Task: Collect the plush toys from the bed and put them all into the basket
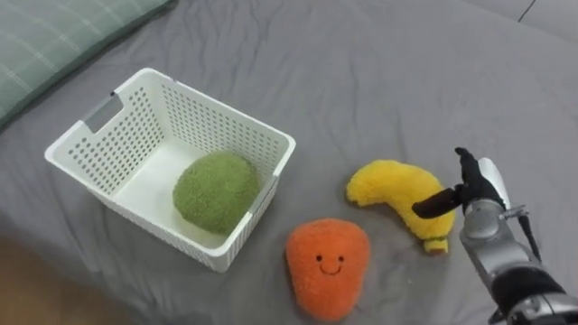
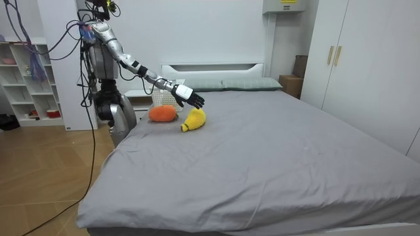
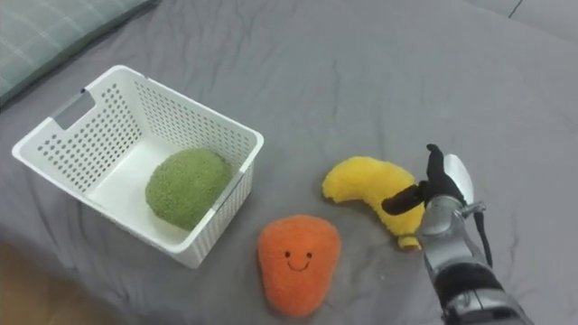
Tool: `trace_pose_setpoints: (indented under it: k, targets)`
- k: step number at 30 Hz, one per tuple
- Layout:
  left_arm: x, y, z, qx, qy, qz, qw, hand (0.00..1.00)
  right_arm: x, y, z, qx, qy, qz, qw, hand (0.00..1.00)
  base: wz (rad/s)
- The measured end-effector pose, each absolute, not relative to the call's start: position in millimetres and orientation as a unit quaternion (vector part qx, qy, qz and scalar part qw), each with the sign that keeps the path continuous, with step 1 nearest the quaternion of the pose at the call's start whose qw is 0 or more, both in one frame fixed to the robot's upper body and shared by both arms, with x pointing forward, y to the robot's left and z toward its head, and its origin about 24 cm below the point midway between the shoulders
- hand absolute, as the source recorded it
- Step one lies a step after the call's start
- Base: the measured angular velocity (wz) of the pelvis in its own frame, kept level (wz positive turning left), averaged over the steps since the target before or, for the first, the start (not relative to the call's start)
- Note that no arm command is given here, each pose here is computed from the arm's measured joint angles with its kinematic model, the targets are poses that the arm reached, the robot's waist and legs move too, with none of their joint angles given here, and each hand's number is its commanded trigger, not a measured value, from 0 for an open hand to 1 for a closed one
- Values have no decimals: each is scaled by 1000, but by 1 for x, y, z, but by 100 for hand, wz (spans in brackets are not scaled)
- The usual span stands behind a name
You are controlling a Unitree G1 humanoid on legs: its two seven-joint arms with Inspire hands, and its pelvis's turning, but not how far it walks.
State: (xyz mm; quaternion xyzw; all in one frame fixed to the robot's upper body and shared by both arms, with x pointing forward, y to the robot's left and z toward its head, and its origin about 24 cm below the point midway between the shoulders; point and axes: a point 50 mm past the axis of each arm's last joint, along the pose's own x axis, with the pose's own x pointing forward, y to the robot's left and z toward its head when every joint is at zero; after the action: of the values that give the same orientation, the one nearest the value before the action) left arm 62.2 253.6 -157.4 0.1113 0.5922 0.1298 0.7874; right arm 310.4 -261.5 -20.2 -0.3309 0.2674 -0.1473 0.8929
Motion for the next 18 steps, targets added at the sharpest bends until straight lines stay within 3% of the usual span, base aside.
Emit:
trace_pose_setpoints:
  k: [13,14,15,16,18]
  targets:
    - [104,243,-151,114,534,102,831,0,314,-259,-20,-353,264,-124,889,0,-1]
    - [105,243,-151,114,533,102,832,0,315,-260,-19,-361,262,-122,887,4,0]
    - [106,243,-151,114,532,99,833,0,317,-261,-16,-371,258,-123,884,31,0]
    - [107,243,-151,113,530,98,834,0,318,-263,-14,-378,255,-125,881,100,0]
    - [107,243,-151,117,529,94,835,0,320,-264,-11,-384,255,-127,878,100,0]
